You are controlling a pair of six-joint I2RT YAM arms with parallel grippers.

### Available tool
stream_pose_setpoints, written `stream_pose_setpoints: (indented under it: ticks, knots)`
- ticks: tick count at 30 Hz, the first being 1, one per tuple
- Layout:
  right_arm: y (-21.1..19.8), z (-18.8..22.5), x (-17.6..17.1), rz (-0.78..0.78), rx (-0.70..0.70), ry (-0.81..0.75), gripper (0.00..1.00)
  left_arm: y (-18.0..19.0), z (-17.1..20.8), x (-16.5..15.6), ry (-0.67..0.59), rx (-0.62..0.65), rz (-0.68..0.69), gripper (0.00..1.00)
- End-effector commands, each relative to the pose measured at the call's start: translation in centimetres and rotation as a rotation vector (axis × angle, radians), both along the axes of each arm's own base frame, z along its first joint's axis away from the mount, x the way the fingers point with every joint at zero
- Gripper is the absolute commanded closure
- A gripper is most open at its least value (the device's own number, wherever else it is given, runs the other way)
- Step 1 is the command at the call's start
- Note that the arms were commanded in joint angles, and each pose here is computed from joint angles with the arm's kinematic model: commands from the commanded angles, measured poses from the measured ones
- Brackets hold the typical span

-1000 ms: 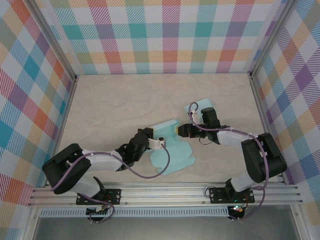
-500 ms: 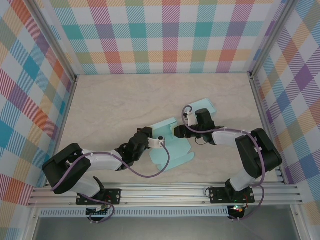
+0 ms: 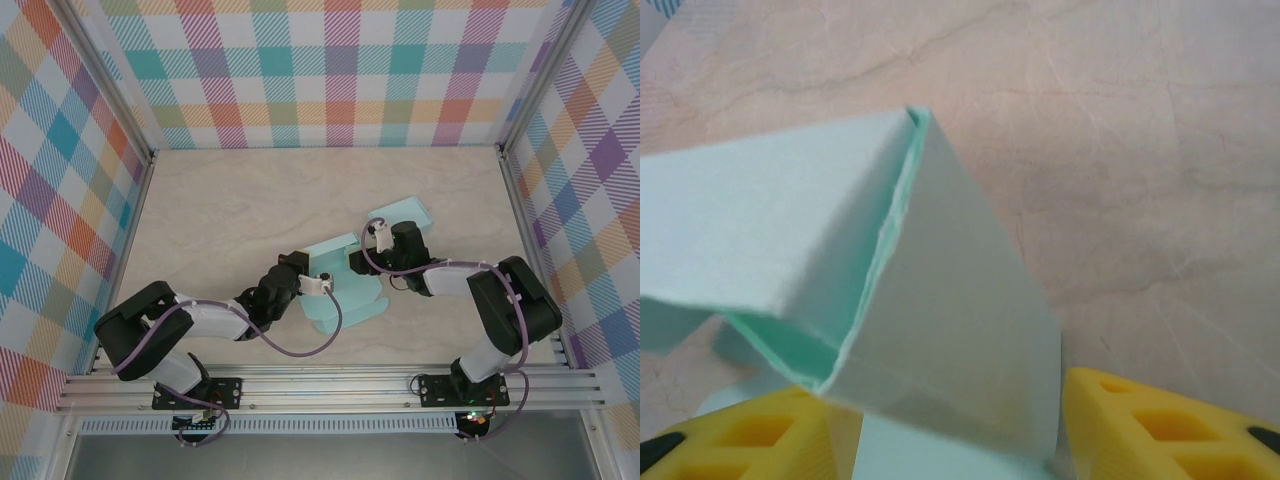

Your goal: Fold the paper box

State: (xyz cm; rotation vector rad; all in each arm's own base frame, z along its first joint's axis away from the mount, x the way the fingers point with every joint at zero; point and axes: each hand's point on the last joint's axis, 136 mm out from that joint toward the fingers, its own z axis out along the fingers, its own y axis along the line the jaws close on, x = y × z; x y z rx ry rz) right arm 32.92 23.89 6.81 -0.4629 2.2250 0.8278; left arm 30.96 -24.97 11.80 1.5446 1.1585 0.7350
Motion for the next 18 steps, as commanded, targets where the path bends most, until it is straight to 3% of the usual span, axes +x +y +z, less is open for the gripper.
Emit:
stream_pose_setpoints:
  ticks: [1,11,18]
  knots:
    - [0.7,1.3,1.4,0.011,0.015,-0.107,0.44,-0.9,0.0,0.0,-0.001,0.010,-0.048,1.00]
    - [0.3,0.7,2.8,-0.034,-0.027,-0.122,0.47,-0.9,0.0,0.0,0.013,0.004,-0.055,1.00]
    - [0.1,-0.5,3.5,-0.095,-0.106,-0.140,0.62,-1.4,0.7,-0.3,0.034,-0.051,-0.071,1.00]
